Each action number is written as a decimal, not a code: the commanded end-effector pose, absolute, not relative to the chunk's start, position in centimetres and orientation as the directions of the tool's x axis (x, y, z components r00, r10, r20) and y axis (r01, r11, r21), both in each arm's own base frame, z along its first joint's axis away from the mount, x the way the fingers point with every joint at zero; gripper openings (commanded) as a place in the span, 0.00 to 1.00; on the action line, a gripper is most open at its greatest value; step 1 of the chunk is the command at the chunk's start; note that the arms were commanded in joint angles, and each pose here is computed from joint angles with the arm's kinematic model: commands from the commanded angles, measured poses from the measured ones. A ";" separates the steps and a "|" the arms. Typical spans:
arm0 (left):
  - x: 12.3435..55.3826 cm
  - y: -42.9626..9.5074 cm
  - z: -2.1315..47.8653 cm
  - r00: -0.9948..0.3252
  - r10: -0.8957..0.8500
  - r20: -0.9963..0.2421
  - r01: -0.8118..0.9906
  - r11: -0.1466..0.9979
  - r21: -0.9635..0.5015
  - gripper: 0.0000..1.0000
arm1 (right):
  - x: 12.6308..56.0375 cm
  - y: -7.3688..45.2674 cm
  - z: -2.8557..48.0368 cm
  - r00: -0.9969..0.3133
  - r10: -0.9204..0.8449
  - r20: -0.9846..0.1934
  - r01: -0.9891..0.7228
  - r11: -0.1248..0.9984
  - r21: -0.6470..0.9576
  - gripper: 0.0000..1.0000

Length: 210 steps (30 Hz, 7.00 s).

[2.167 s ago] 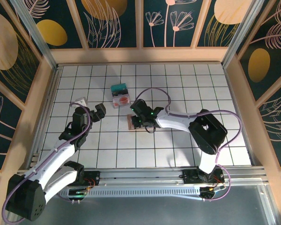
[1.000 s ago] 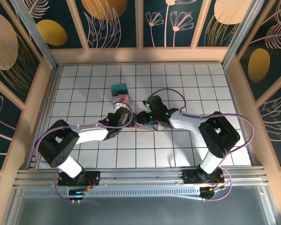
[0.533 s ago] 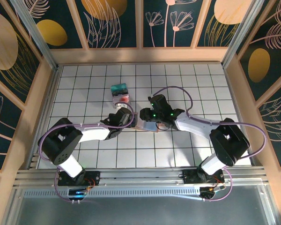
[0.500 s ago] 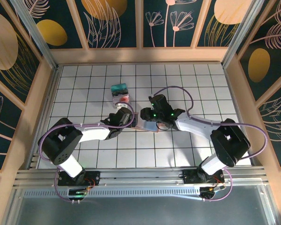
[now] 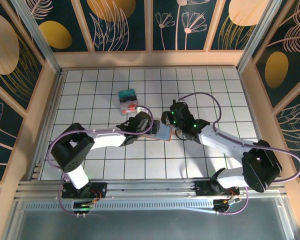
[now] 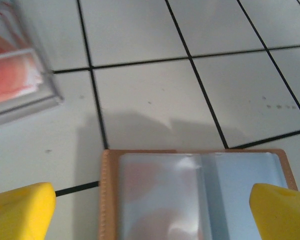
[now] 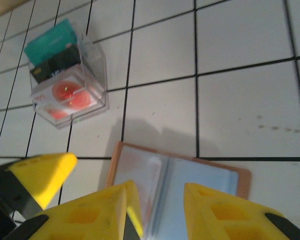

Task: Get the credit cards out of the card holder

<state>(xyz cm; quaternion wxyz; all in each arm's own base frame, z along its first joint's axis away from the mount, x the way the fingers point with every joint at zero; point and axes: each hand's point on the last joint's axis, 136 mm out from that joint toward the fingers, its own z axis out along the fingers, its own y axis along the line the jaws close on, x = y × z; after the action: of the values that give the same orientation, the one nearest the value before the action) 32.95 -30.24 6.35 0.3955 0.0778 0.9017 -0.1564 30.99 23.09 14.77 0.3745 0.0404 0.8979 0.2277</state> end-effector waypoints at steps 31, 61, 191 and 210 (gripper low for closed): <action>31.0 -8.4 12.3 -0.390 -0.510 -0.766 -0.403 0.843 -0.356 0.99 | 30.0 33.5 6.0 -0.867 -0.120 -0.484 -0.203 0.972 0.122 0.49; 31.5 -9.4 11.8 -0.421 -0.500 -0.756 -0.376 0.855 -0.357 0.99 | 27.6 31.6 0.1 -0.892 -0.237 -0.384 -0.289 0.954 0.083 0.47; 32.0 -24.9 4.8 -0.710 -0.179 -0.681 -0.040 0.976 -0.214 0.99 | 31.0 25.8 7.4 -0.912 0.077 -0.403 -0.136 0.870 0.474 0.27; 32.4 -25.0 2.6 -0.745 -0.092 -0.661 -0.009 0.992 -0.128 0.99 | 30.7 25.9 4.1 -0.938 0.062 -0.340 -0.082 0.916 0.393 0.27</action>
<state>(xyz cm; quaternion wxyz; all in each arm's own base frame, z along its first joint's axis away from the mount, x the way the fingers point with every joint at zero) 31.90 -24.74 2.61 0.3550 -0.0411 0.9313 -0.0703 30.65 26.38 4.01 0.1728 -0.0180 0.9598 0.2206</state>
